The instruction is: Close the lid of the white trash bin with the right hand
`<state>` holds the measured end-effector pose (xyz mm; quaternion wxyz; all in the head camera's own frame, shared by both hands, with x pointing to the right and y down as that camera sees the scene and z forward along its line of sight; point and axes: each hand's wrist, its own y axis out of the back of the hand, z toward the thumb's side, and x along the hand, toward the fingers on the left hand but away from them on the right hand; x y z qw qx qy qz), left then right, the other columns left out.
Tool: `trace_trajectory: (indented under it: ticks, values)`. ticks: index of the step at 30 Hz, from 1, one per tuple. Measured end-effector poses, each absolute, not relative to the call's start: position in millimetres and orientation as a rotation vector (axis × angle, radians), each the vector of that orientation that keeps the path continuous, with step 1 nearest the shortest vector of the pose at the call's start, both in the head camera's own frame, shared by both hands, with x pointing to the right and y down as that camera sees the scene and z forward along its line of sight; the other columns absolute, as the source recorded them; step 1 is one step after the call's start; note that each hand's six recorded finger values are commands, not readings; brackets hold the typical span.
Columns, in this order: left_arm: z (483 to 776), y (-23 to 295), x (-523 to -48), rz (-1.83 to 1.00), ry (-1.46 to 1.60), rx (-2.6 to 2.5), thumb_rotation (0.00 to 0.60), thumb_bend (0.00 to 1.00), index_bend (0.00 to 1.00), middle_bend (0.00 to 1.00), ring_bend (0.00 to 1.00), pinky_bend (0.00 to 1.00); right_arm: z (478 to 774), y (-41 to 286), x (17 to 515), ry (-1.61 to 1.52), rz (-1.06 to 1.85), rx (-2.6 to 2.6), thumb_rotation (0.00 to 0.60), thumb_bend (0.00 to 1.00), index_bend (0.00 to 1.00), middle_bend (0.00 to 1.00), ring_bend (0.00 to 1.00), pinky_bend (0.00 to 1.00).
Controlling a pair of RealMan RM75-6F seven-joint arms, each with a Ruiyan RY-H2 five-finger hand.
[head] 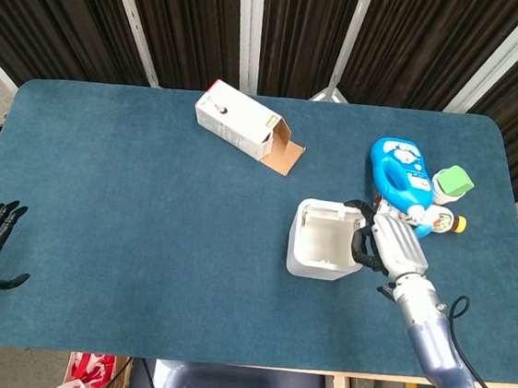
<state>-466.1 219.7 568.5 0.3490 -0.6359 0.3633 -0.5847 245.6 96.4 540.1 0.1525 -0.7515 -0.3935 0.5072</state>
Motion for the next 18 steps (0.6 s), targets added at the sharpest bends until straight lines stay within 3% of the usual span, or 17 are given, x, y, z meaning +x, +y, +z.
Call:
trace_trajectory:
  ticks: [18]
  values:
    - [569,220,-465,-1.515,0.934,-1.645,0.6,0.0,0.0,0.0,0.0,0.0,544,137,243,-1.063,1.468,-2.237,0.6,0.75,0.24,0.8,0.85,0.78]
